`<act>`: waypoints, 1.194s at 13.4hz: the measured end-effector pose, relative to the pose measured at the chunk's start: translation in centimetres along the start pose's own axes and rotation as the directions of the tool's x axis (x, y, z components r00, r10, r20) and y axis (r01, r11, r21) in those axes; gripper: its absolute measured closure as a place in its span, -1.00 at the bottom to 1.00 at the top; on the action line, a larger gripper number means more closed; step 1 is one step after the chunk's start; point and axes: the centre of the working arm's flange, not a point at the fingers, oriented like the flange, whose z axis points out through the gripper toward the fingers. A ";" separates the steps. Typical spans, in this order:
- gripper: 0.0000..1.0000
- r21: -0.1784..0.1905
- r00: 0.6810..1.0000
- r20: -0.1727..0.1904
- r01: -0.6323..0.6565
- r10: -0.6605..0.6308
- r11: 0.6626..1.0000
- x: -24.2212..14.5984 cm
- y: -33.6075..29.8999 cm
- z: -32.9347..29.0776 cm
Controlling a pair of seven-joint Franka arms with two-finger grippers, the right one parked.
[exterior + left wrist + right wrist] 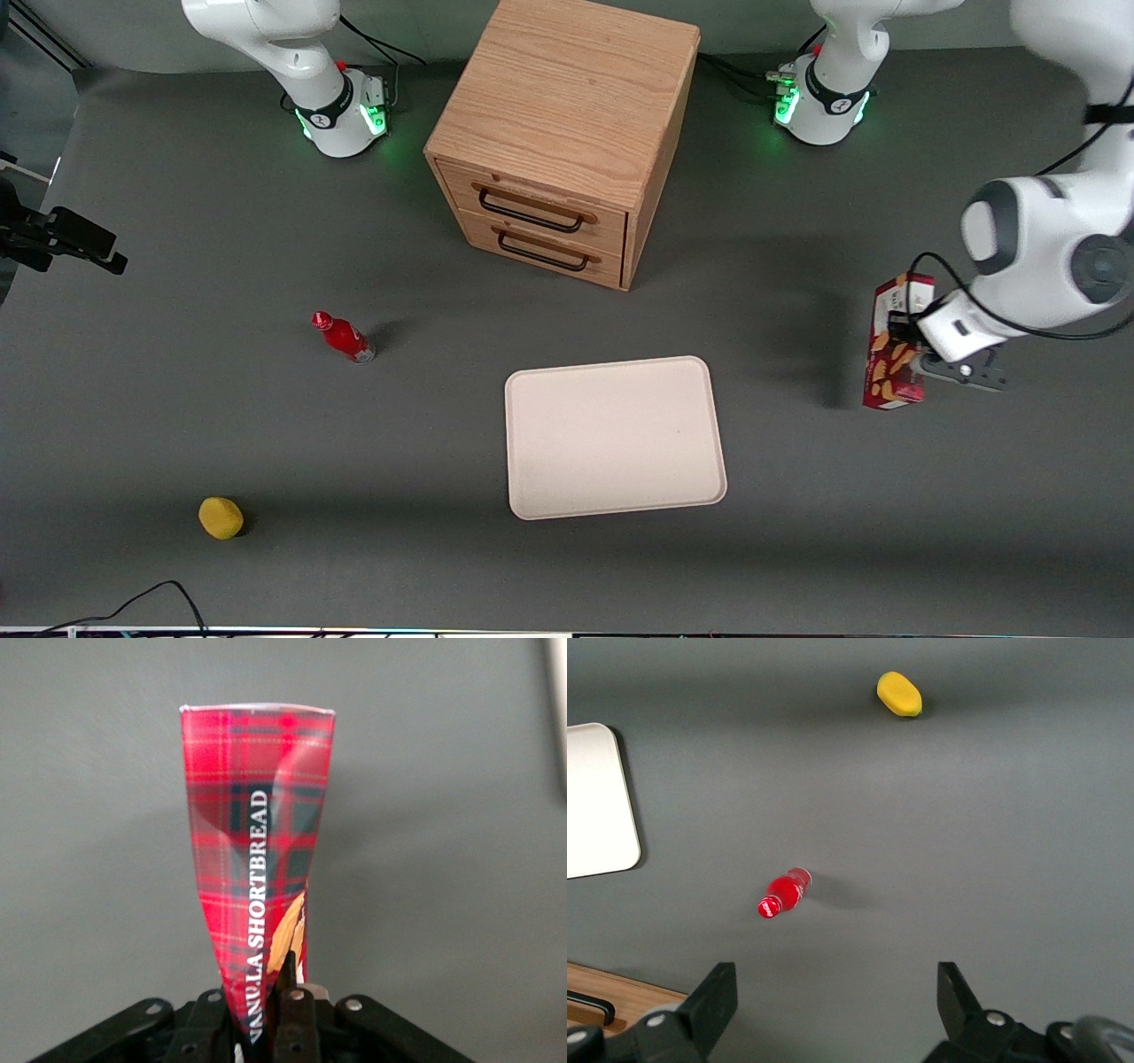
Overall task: Place red cookie box on tray
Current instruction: 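Lift the box and carry it with the left gripper toward the tray, then lower the box onto the cream tray and open the left gripper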
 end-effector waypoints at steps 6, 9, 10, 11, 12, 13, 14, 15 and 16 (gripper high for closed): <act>0.67 -0.041 0.975 -0.021 0.221 -0.222 0.974 3.5 12.5 -13.5; 0.67 -0.088 0.945 -0.047 0.318 -0.323 0.944 7.5 23.8 -8.3; 0.67 -0.088 0.934 -0.076 0.343 -0.350 0.935 8.9 26.0 -5.8; 0.67 -0.080 0.921 -0.112 0.366 -0.373 0.927 10.3 27.5 -2.7; 0.67 -0.068 0.911 -0.142 0.380 -0.386 0.922 11.6 28.6 0.7; 0.67 -0.052 0.904 -0.168 0.391 -0.394 0.919 12.6 29.3 4.3; 0.67 -0.034 0.897 -0.192 0.399 -0.398 0.916 13.4 29.6 7.8; 0.67 -0.023 0.894 -0.205 0.402 -0.397 0.916 13.9 29.6 10.6; 0.67 -0.012 0.898 -0.204 0.397 -0.391 0.918 14.2 29.2 13.3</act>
